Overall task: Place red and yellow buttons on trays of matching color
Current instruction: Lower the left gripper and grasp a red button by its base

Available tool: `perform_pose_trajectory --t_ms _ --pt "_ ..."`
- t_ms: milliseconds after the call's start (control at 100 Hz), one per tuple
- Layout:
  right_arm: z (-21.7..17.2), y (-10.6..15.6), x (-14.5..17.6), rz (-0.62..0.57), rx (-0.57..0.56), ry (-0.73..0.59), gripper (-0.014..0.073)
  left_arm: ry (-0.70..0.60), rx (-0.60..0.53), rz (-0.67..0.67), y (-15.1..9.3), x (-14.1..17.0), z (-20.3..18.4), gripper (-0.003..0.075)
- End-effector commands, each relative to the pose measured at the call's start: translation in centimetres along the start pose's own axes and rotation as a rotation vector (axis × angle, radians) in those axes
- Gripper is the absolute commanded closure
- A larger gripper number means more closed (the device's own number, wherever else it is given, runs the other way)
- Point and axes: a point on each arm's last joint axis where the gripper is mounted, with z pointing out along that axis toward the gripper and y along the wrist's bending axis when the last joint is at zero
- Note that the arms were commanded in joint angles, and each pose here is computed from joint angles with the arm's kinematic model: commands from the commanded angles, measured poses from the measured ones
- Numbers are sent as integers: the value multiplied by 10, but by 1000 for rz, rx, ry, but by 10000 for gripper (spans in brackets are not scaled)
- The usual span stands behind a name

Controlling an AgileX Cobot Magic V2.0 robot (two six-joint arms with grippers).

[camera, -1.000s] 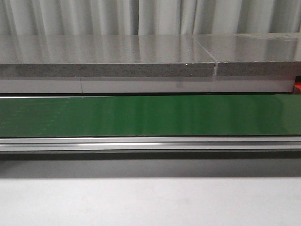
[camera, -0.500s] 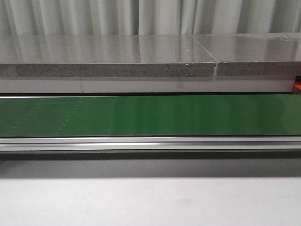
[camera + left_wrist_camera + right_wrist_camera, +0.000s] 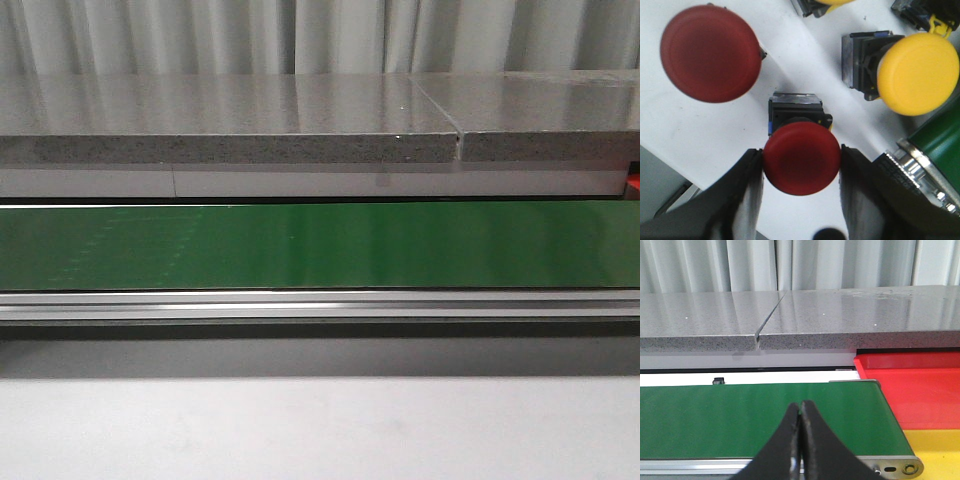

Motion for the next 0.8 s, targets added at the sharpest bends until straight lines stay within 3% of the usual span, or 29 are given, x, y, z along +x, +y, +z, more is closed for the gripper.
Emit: perform_pose_trajectory --t_ms 0,490,790 --pt "-2 2 -13 -2 -17 -106 660 -63 15 30 -2 0 -23 512" --pt "-2 2 -13 -2 -17 -106 660 -182 29 157 -5 21 -98 512" --pt "-2 2 -13 -2 -17 -106 660 -293 86 336 -54 19 -145 512"
